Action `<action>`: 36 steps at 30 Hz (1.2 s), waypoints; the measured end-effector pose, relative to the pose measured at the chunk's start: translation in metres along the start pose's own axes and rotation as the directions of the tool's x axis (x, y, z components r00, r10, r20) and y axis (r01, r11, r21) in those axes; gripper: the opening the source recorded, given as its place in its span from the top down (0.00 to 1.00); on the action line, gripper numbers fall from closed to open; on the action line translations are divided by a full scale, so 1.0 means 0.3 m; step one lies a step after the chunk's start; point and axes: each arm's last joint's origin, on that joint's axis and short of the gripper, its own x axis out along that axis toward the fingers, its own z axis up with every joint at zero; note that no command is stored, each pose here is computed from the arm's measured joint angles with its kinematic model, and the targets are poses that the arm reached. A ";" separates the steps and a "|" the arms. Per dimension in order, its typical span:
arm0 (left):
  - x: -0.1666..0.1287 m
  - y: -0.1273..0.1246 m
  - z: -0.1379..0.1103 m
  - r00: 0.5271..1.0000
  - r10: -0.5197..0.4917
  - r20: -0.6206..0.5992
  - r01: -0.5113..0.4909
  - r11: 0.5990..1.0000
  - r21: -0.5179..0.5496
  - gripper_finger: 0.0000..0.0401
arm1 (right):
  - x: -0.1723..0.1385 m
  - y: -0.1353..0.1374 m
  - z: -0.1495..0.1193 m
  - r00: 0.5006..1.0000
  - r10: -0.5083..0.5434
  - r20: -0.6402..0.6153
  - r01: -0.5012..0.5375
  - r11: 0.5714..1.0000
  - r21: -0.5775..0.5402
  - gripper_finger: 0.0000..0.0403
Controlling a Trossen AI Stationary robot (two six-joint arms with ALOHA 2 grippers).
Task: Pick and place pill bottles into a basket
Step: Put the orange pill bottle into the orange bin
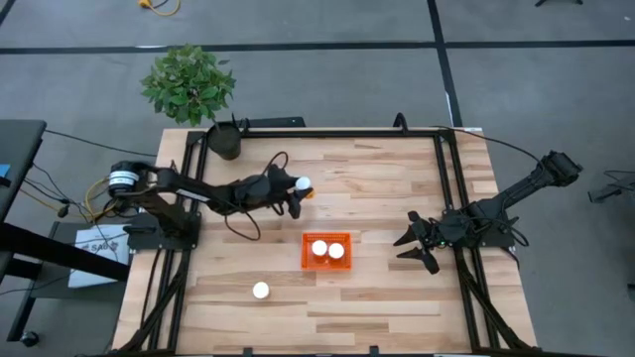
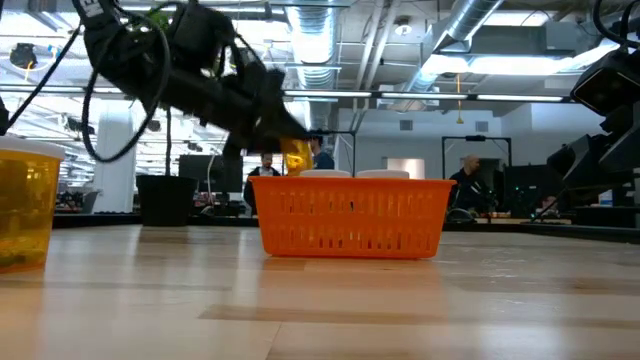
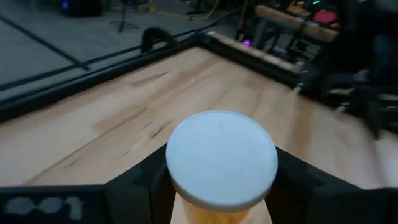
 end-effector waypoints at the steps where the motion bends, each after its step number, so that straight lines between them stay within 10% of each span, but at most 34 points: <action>1: -0.008 -0.014 0.011 1.000 -0.015 0.008 0.015 1.000 0.000 0.57 | 0.000 0.000 0.000 1.000 0.000 0.000 0.000 1.000 0.000 0.58; 36: -0.265 -0.387 -0.069 0.909 -0.412 -0.058 0.402 0.906 -0.130 0.57 | 0.000 0.000 0.000 1.000 0.000 0.000 0.000 1.000 0.000 0.58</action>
